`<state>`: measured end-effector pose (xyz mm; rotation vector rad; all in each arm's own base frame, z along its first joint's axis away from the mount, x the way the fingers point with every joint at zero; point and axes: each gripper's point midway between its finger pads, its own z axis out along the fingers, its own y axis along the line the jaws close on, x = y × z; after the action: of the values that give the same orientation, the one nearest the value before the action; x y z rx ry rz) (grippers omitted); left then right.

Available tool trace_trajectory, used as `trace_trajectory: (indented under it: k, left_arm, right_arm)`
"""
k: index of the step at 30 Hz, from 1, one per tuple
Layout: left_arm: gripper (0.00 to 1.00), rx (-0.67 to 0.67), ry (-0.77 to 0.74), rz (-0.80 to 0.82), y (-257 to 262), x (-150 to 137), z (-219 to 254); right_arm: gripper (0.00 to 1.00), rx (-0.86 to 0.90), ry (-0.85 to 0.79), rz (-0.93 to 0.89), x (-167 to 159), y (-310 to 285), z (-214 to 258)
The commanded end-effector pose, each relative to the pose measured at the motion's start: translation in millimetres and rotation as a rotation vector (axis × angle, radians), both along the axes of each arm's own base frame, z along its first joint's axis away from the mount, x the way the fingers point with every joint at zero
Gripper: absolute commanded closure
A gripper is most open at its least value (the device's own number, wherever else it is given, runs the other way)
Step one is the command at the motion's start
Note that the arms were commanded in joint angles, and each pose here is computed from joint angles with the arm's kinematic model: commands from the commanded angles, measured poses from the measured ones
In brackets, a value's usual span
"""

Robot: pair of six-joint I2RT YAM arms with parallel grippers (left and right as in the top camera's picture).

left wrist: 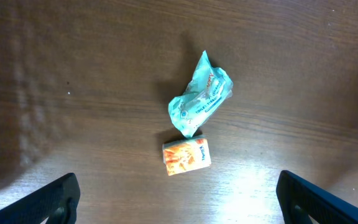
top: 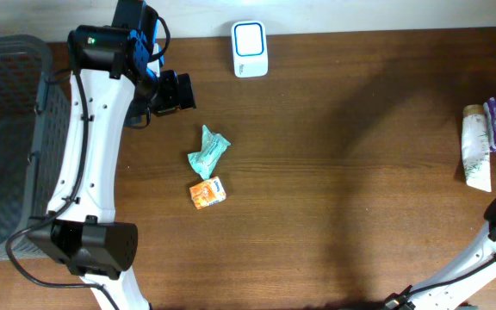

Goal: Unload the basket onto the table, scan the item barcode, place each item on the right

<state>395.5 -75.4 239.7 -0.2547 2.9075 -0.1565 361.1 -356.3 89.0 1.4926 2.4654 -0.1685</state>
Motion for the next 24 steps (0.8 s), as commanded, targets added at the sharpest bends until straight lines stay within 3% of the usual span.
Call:
trace_trajectory:
  k: [1, 7, 12, 17, 18, 20, 22, 24]
  left_arm:
    - [0.01, 0.002, -0.005, 0.002, -0.2, -0.1, 1.9]
    - [0.01, 0.002, -0.005, 0.002, 0.0, -0.1, 1.9]
    - [0.01, 0.002, -0.005, 0.002, 0.0, -0.1, 1.9]
    - [0.01, 0.002, -0.005, 0.002, 0.0, -0.1, 1.9]
    - [0.01, 0.002, -0.005, 0.002, 0.0, -0.1, 1.9]
    - [0.01, 0.002, -0.005, 0.002, 0.0, -0.2, 1.9]
    - [0.01, 0.002, -0.005, 0.002, 0.0, -0.1, 1.9]
    - [0.01, 0.002, -0.005, 0.002, 0.0, -0.1, 1.9]
  right_arm:
    - [0.41, 0.119, -0.08, 0.03, 14.9, 20.2, -8.1]
    - [0.43, 0.264, -0.37, 0.178, 48.9, 65.1, 60.3]
    - [0.43, 0.543, -0.631, 0.607, 84.6, 188.0, 122.2]
    - [0.43, 0.577, -0.365, 1.07, 85.8, 345.8, 93.1]
    - [0.38, 0.552, -0.307, 1.128, 84.9, 368.0, 85.7]
    - [0.01, 0.5, -0.21, 1.243, 80.1, 411.4, 75.6]
    - [0.01, 0.443, -0.141, 1.333, 74.8, 443.4, 68.9]
    - [0.01, 0.332, -0.046, 1.272, 76.5, 449.9, 58.9]
